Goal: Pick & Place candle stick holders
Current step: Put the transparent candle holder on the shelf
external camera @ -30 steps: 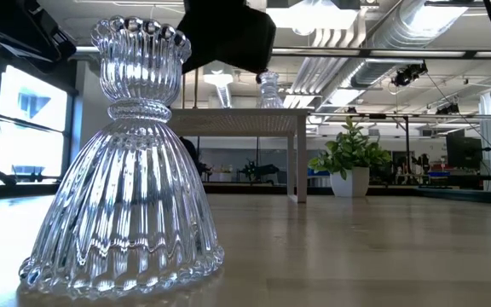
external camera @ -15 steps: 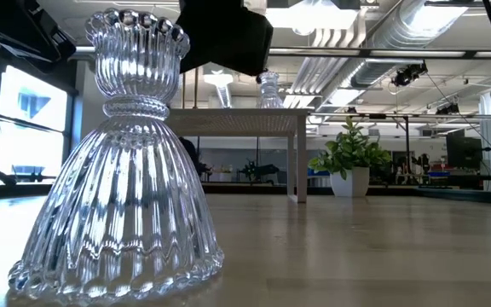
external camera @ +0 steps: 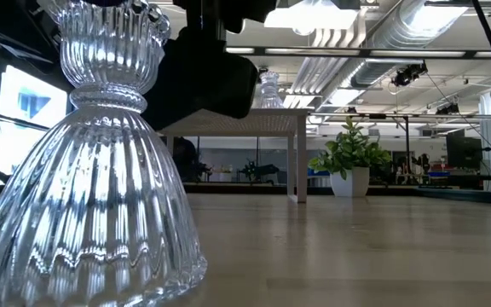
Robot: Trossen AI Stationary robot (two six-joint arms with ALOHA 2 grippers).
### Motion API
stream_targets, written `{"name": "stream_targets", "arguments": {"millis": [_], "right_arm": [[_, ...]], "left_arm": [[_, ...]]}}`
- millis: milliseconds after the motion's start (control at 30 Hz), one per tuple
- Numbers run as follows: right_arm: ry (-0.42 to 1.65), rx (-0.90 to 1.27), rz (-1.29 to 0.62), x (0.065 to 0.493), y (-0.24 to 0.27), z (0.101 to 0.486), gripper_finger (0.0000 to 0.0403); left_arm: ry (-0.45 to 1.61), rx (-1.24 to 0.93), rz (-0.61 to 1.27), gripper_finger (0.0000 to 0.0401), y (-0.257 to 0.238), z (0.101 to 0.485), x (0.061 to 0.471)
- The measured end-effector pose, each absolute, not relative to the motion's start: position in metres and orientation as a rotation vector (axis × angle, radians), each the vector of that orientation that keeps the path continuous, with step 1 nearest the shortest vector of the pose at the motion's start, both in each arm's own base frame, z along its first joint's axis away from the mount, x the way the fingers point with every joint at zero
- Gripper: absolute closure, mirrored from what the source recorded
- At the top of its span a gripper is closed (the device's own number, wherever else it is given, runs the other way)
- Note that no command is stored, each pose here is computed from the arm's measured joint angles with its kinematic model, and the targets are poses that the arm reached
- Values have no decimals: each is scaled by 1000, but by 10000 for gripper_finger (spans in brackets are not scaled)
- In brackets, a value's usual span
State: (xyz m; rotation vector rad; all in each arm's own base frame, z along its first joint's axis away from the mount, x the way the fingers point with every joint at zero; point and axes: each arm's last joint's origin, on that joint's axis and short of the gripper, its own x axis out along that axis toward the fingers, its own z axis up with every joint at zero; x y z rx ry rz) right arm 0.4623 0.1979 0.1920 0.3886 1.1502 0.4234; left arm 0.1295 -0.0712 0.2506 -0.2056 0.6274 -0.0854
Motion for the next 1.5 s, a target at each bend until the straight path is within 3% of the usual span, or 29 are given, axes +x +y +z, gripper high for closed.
{"name": "stream_targets", "arguments": {"millis": [1500], "right_arm": [[1130,373,258,473,166,190,144]], "left_arm": [[639,-194,-71,341,-70,249,129]]}}
